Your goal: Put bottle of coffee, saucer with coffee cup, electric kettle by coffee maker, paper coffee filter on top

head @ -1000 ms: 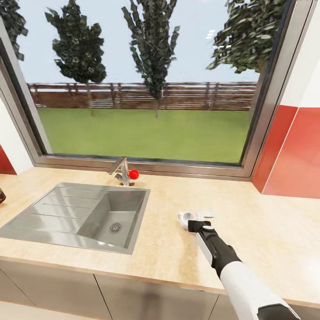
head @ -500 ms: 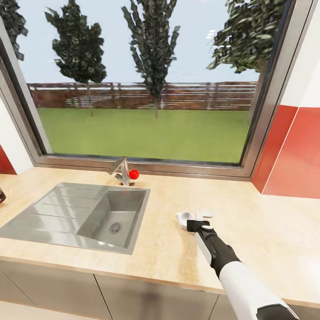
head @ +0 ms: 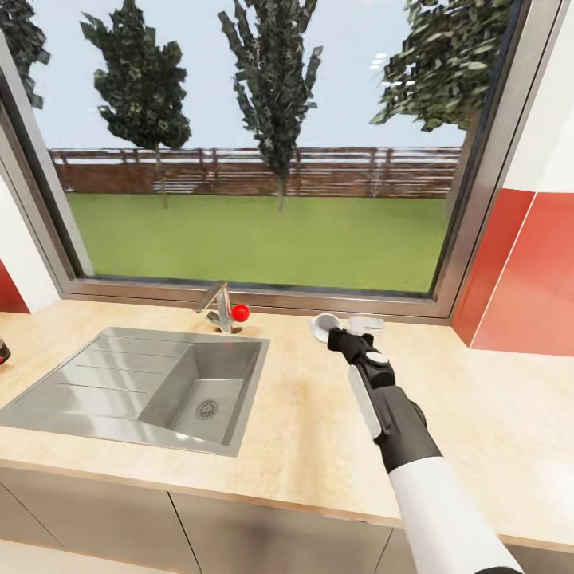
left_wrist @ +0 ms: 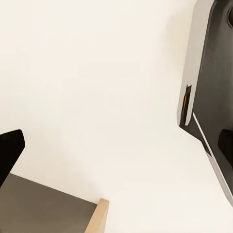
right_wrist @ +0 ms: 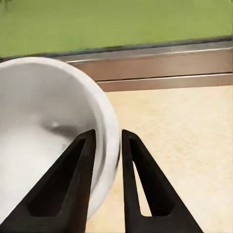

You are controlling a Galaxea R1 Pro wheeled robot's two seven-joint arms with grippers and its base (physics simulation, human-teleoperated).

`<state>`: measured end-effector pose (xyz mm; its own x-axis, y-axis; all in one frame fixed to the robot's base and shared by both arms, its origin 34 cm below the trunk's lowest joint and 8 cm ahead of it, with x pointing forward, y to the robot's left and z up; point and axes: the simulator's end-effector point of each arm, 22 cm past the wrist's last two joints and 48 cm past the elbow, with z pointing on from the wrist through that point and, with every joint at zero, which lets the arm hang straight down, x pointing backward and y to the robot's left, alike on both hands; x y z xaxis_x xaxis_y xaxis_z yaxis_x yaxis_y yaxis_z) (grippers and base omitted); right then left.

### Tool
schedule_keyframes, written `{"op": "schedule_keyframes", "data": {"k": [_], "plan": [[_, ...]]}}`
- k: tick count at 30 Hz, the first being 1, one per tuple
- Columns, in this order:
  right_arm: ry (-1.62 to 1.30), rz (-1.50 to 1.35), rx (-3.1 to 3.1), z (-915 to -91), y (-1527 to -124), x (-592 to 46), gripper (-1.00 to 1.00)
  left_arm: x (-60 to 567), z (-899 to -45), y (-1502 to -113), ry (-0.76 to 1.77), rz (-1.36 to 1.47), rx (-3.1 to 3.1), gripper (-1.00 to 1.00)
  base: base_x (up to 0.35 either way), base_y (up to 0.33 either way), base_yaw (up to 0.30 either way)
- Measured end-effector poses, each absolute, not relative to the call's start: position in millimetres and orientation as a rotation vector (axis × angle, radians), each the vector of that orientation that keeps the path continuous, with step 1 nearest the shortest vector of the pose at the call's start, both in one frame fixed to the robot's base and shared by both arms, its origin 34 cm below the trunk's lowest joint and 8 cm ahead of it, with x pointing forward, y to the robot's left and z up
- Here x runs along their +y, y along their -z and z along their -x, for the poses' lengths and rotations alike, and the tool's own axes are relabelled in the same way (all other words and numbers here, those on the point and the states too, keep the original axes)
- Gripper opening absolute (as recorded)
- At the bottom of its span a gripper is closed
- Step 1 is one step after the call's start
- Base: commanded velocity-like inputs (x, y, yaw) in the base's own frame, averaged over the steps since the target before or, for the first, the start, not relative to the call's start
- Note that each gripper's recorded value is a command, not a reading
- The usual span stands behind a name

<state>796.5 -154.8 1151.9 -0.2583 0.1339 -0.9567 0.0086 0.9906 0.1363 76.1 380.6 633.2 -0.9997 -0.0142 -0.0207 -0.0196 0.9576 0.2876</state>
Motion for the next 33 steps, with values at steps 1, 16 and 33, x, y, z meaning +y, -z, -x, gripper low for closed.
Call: {"op": "schedule_keyframes", "data": {"k": [1, 16, 33], "plan": [[-0.122, -0.102, 1.830, -796.0, -1153.8, -153.5, -1.00, 380.8, -76.5, -633.1, -0.454, 0.027, 3.089, 1.00, 0.000, 0.000, 0.000], [-0.111, 0.009, 2.003, -777.2, -1126.1, -128.2, -1.00, 381.6, -82.0, -633.0, -0.459, 0.043, 3.076, 1.00, 0.000, 0.000, 0.000], [-0.108, 0.018, 2.033, -774.8, -1118.6, -127.1, -1.00, 380.1, -82.4, -632.7, -0.455, 0.044, 3.076, 1.00, -0.100, 0.108, 0.128]]}}
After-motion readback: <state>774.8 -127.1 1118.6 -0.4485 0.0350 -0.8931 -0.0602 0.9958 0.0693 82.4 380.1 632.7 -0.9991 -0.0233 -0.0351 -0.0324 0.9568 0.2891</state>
